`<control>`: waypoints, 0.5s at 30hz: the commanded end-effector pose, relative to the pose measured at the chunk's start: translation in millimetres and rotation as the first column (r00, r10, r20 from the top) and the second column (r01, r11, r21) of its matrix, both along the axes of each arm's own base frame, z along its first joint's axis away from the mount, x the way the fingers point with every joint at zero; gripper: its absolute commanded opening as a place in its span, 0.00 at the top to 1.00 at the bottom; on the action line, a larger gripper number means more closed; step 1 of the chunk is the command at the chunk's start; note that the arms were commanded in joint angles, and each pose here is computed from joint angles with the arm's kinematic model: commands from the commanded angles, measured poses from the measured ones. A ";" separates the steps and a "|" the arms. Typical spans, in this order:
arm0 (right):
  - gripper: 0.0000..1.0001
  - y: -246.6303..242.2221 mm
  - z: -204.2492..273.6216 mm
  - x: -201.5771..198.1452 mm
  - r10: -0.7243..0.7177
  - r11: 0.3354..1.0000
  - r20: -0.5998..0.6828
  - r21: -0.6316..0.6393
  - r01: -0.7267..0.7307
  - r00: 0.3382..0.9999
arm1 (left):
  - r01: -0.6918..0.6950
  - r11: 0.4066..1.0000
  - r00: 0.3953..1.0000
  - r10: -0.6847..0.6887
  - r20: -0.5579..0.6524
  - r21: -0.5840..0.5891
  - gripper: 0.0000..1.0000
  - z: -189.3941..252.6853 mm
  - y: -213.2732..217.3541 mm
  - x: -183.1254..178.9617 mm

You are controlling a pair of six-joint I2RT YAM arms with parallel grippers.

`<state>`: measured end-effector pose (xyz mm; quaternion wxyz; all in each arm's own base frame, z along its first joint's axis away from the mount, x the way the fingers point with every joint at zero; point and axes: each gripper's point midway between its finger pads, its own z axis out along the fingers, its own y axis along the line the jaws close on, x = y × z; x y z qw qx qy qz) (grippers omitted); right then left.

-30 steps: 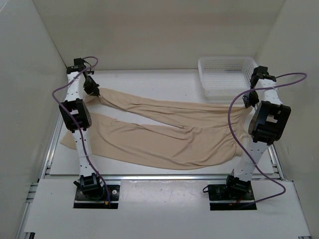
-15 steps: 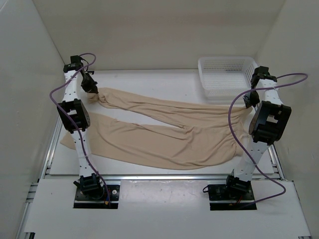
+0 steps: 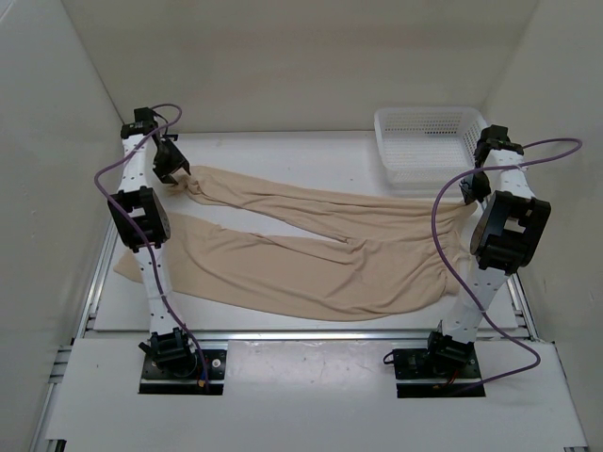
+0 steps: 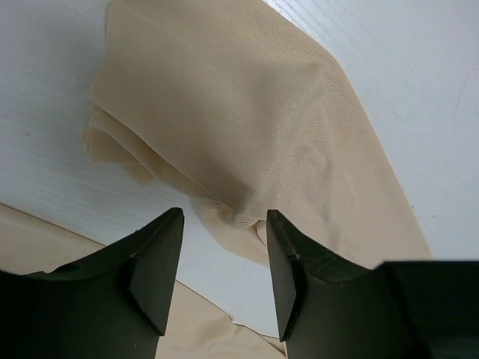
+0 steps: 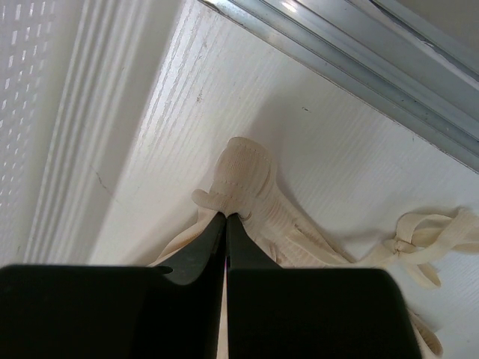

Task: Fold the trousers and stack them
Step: Flatten the trousers out

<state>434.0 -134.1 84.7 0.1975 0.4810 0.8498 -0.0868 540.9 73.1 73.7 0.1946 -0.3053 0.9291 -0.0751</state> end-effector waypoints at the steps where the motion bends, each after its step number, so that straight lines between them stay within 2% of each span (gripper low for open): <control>1: 1.00 -4.4 23.9 0.6 -0.009 1.000 0.059 -0.020 0.010 0.998 | 0.006 1.000 1.000 -0.006 0.013 0.009 0.40 7.3 -1.2 0.1; 10: 1.00 -4.4 23.9 0.6 -0.009 1.000 0.059 -0.020 0.010 0.998 | 0.019 1.000 1.000 -0.019 0.017 -0.024 0.66 -8.1 -10.2 11.3; 11: 1.00 -4.4 23.9 0.6 -0.009 1.000 0.059 -0.020 0.010 0.998 | 0.015 0.999 1.000 -0.014 0.018 -0.038 0.80 -7.6 -12.4 11.7; 13: 1.00 -4.4 23.9 0.6 -0.009 1.000 0.059 -0.020 0.010 0.998 | 0.015 0.999 1.000 -0.014 0.027 -0.036 0.90 -4.7 -12.1 13.5; 15: 1.00 -4.4 23.9 0.6 -0.009 1.000 0.059 -0.020 0.010 0.998 | 0.020 0.999 0.999 -0.018 0.038 -0.042 0.90 -3.7 -13.2 15.7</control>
